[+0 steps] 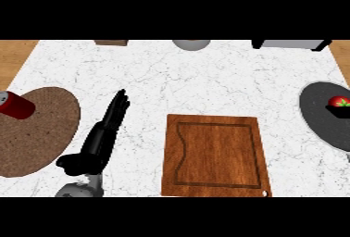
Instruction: Pick the tomato from the cutting board and place it in the pan
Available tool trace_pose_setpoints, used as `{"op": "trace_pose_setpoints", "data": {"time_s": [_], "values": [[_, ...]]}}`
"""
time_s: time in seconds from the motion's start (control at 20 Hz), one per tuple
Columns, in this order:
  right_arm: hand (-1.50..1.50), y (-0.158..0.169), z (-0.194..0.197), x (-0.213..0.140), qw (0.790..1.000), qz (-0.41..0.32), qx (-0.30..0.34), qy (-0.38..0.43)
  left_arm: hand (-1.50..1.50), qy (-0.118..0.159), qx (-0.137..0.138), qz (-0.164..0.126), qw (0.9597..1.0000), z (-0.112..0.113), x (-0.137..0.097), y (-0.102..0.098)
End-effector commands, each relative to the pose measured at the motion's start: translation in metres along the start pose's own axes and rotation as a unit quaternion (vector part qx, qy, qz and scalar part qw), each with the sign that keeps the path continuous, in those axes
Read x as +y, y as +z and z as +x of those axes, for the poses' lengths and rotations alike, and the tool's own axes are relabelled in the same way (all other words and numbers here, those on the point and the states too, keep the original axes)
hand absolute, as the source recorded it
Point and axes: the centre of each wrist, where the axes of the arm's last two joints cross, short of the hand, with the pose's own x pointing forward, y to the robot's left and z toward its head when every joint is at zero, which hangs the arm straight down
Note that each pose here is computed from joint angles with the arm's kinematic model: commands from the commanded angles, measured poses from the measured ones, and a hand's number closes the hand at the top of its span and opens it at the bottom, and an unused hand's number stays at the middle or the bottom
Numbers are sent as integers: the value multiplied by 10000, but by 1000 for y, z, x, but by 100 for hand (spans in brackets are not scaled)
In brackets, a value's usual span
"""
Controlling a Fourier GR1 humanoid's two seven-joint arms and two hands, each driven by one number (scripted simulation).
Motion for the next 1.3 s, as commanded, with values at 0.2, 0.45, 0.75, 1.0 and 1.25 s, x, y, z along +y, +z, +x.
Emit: {"op": "trace_pose_setpoints", "data": {"time_s": [0.2,0.45,0.75,1.0,1.25], "values": [[-150,4,8,16,9937,3,-494,-1005,0,4,27,75,10000,-4,6,-6],[-150,-11,2,-16,9742,-676,-554,-2081,0,10,-3,100,9999,-8,16,12],[-150,-7,-46,-37,9540,-341,-533,-2932,0,-18,74,143,9999,-5,11,15],[-150,5,-77,-38,9287,188,-728,-3632,0,-45,127,229,9996,-14,12,7],[-150,16,-117,-65,9288,730,-1125,-3454,0,-53,191,241,9995,-6,29,35]]}}
